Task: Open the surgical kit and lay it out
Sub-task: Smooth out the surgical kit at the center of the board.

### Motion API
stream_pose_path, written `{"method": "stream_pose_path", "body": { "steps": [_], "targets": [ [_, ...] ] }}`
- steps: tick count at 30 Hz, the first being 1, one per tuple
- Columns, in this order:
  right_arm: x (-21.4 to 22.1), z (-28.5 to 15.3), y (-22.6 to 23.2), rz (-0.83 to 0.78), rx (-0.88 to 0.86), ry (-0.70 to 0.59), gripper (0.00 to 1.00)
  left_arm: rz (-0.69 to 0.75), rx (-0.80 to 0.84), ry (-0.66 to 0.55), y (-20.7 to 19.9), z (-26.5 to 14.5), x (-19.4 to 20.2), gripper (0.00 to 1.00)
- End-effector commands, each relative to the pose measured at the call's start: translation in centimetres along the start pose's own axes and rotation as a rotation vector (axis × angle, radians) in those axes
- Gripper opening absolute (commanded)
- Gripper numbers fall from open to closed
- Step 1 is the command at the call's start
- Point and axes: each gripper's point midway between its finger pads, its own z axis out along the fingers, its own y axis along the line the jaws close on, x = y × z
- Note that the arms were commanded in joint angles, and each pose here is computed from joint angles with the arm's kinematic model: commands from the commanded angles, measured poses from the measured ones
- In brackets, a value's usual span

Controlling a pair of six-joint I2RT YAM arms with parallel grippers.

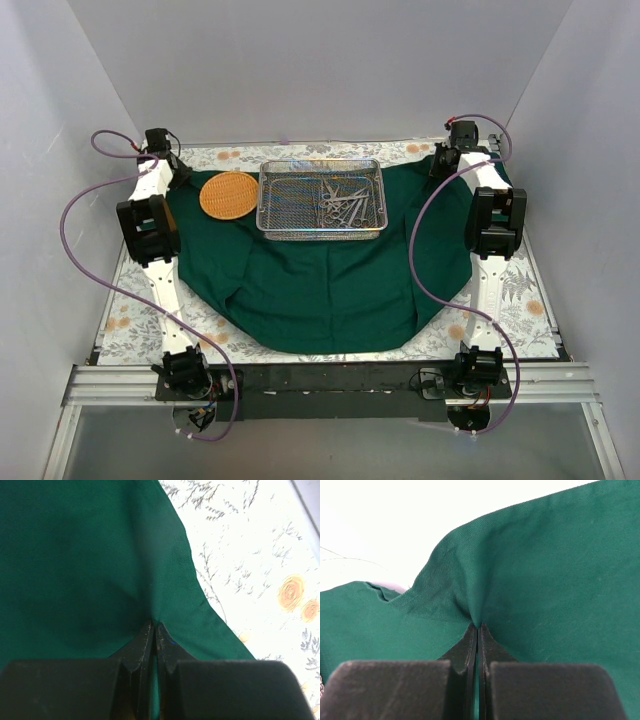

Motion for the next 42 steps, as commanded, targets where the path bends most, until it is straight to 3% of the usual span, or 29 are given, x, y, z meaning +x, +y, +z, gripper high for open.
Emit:
{"method": "stream_pose_path", "body": {
  "steps": [1,9,12,13,15,16,18,22,29,36,42],
  "targets": [
    [-0.7,1.9,-2.9,0.004,0.042,-0.052,0.01,-0.030,-0.114,-0.031,4.7,3.0,-0.8,0.00],
    [-1.6,2.0,-3.0,-0.011,0.044,-0.084,0.01,-0.025,-0.110,-0.051,5.1,3.0,-1.6,0.00],
    [-2.2,1.5,-3.0,-0.015,0.048,-0.092,0.09,-0.025,-0.099,-0.065,4.7,2.3,-2.3,0.06],
    [-2.5,1.2,-2.9,-0.016,0.048,-0.099,0.22,-0.022,-0.097,-0.069,4.6,2.1,-2.5,0.15],
    [-3.6,0.0,-2.6,-0.019,0.048,-0.120,0.37,-0.023,-0.085,-0.092,4.1,0.9,-3.6,0.28],
    [-4.6,-0.9,-2.4,-0.020,0.050,-0.144,0.51,-0.024,-0.082,-0.103,3.9,0.3,-4.1,0.40],
    [-5.3,-2.2,-2.2,-0.021,0.057,-0.154,0.62,-0.026,-0.064,-0.138,3.0,-1.8,-5.6,0.50],
    [-6.8,-6.3,-1.8,-0.006,0.087,-0.175,0.69,-0.039,0.002,-0.184,1.1,-5.9,-7.8,0.67],
    [-2.2,-11.2,-0.4,0.036,0.131,-0.033,0.73,-0.022,0.096,-0.197,-3.4,-13.8,-7.3,0.98],
    [2.6,-14.4,5.2,-0.007,0.067,0.035,0.72,-0.003,0.081,-0.180,-3.5,-20.5,-2.6,0.98],
    [6.2,-12.5,7.6,-0.055,0.086,0.103,0.68,0.071,0.089,-0.081,-0.9,-24.2,4.1,0.98]
  ]
}}
